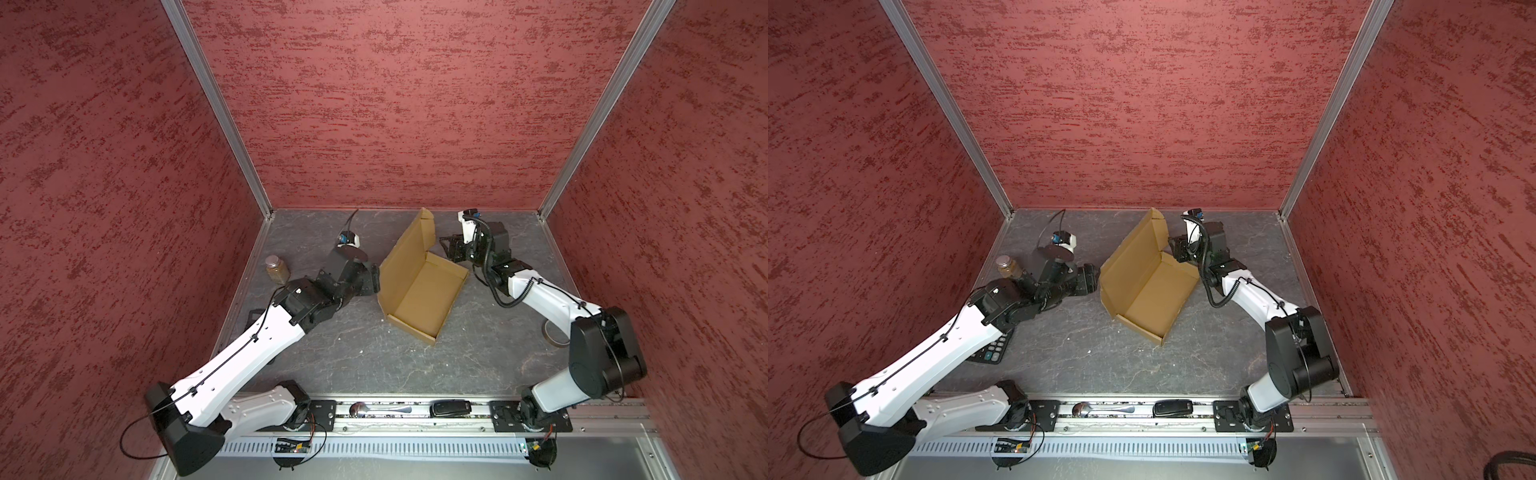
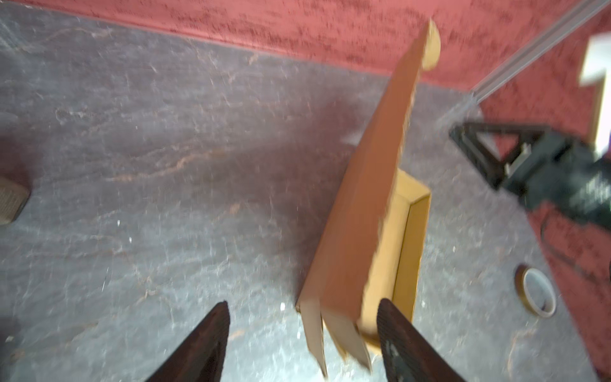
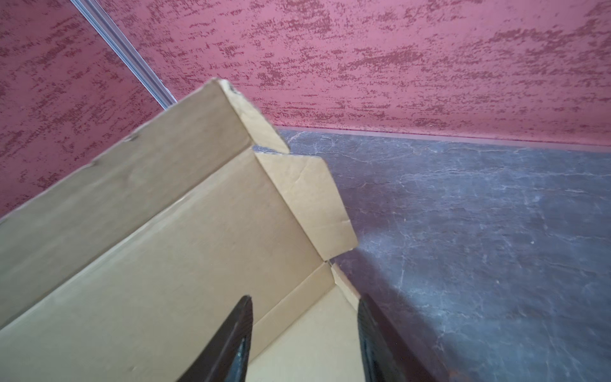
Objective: Fold the paper box
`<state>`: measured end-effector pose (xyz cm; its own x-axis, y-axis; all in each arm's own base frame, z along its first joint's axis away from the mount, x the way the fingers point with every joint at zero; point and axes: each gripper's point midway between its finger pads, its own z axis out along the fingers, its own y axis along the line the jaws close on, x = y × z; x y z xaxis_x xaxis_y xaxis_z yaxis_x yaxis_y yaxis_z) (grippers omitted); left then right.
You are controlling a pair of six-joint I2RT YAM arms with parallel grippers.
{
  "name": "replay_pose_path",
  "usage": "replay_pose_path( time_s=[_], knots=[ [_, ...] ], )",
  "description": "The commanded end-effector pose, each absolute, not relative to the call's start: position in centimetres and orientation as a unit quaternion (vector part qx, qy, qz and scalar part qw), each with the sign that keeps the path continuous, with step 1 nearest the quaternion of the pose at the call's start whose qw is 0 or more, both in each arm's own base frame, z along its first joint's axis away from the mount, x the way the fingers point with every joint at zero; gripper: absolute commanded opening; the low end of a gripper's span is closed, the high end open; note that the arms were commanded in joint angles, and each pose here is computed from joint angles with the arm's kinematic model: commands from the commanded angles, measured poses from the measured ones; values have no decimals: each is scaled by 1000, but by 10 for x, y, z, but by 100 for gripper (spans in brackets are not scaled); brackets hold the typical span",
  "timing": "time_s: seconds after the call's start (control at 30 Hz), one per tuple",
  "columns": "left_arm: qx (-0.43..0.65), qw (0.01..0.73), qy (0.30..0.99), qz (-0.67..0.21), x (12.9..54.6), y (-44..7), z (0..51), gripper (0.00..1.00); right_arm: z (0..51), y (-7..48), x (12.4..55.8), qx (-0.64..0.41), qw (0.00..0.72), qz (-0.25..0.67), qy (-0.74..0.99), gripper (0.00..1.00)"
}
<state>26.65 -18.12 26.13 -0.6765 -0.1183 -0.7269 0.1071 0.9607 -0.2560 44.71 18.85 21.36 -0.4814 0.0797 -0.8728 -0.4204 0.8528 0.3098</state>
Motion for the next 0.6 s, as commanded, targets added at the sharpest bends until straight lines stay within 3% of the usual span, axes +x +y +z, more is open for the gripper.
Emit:
replay_pose_path(
  time_s=[0.0, 0.3, 0.57],
  knots=[
    [-14, 412, 907, -92, 247, -169, 254, 72, 222, 188, 457, -116, 502, 257, 817, 53],
    [1, 403, 911, -90, 225, -191, 226, 72, 222, 181, 475, -124, 500, 269, 814, 54],
    [5, 385, 915, -117, 229, -222, 202, 64, 221, 184, 483, -151, 484, 299, 809, 55]
  ],
)
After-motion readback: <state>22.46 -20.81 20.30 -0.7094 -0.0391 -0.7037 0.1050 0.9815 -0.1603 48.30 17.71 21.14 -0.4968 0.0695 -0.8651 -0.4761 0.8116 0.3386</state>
